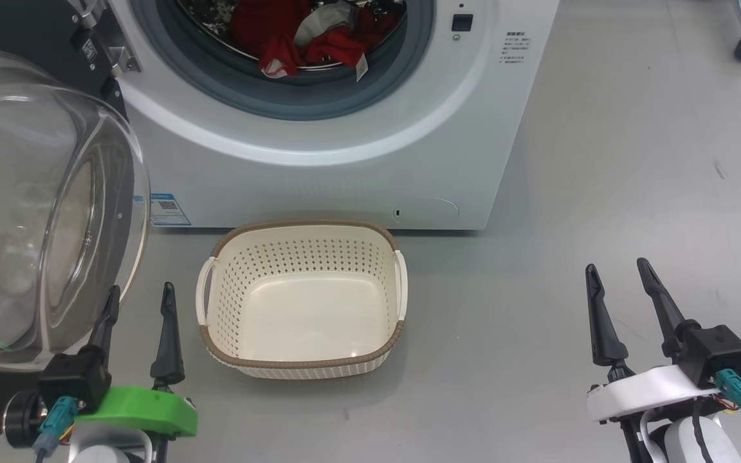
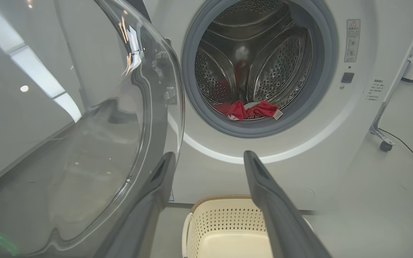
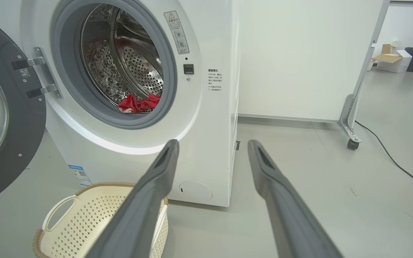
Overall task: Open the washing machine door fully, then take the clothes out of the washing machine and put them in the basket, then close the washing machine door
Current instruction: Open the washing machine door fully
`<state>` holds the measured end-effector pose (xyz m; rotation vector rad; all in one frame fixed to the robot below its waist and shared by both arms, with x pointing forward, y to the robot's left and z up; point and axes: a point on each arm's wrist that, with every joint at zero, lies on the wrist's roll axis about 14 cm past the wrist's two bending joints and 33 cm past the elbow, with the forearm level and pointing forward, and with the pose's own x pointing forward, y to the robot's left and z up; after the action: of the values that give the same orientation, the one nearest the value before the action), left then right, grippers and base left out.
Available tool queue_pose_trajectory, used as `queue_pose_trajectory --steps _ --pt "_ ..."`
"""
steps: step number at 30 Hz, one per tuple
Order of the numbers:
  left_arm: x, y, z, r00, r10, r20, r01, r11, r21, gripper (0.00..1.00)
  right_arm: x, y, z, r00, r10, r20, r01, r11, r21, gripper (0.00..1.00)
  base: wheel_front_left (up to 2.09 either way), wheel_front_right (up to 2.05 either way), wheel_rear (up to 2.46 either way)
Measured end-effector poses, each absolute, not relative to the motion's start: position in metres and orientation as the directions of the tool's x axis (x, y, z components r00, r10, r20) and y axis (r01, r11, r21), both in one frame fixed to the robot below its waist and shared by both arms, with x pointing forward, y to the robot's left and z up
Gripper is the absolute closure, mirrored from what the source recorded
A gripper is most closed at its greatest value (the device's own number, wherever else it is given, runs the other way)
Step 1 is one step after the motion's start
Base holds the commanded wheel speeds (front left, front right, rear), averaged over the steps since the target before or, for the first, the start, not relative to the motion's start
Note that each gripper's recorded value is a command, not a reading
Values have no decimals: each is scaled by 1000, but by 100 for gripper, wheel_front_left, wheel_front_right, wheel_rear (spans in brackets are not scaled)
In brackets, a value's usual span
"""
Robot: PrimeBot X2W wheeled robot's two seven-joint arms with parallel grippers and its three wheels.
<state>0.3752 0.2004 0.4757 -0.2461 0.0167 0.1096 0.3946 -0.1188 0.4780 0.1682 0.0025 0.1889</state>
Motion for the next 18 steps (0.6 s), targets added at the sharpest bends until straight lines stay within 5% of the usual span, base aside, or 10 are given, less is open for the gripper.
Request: queue_pose_trajectory --steps 18 --pt "378 170 464 998 18 -65 -33 968 -250 0 371 -150 481 998 66 7 -66 982 175 0 0 0 0"
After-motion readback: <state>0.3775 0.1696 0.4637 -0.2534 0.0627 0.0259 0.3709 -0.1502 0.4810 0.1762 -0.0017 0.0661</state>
